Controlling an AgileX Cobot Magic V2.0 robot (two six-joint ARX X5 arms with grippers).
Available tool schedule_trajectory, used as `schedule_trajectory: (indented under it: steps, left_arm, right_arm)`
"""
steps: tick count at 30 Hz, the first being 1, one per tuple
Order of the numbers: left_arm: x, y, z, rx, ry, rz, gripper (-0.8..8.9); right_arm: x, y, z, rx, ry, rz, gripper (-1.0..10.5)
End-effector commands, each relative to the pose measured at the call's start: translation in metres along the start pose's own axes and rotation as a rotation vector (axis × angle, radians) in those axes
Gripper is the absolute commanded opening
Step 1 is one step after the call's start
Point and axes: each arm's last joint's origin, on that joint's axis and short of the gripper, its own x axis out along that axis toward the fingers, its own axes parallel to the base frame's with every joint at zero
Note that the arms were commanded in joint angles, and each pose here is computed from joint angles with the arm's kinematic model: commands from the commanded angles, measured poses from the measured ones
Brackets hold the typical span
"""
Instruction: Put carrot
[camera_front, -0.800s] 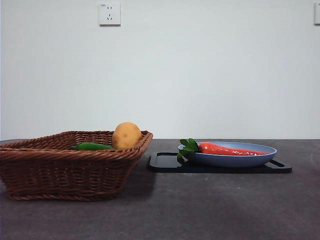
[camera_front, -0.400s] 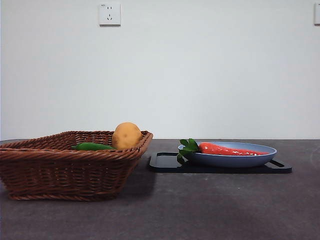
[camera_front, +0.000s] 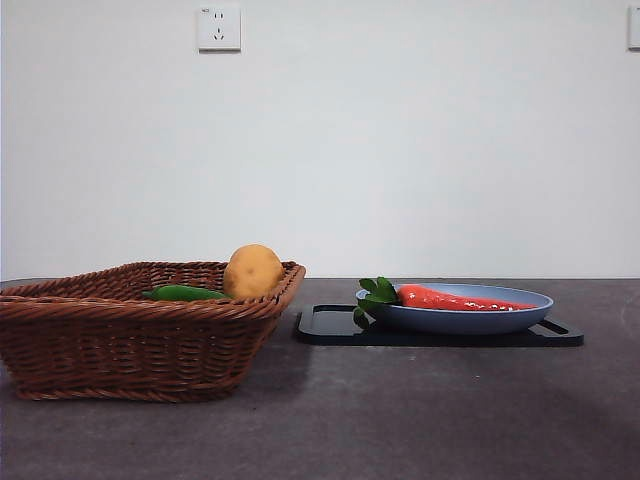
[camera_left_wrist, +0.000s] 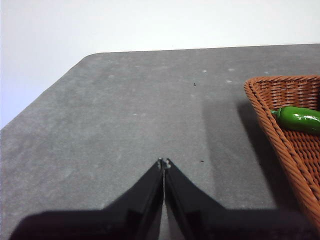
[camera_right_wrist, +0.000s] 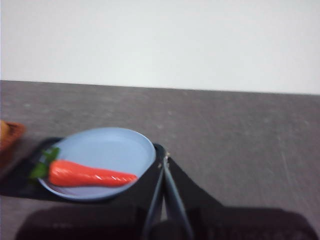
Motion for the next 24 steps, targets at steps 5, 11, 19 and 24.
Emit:
schedule_trajectory:
  steps: [5, 11, 19, 24]
  left_arm:
    - [0.0, 0.0, -0.001, -0.006, -0.005, 0.007, 0.08]
    - [0.0, 0.0, -0.001, -0.006, -0.005, 0.007, 0.08]
    - [0.0, 0.0, -0.001, -0.006, -0.006, 0.007, 0.08]
    - [0.0, 0.0, -0.001, -0.006, -0.005, 0.007, 0.08]
  right_arm:
    - [0.012, -0.003, -0.043, 0.054, 0.029, -0.041, 0.0]
    - [0.017, -0.002, -0.063, 0.099, 0.089, -0.04, 0.0]
    - [0.018, -0.002, -0.065, 0.098, 0.089, -0.04, 0.0]
    - [0.018, -0.002, -0.065, 0.097, 0.089, -0.046, 0.0]
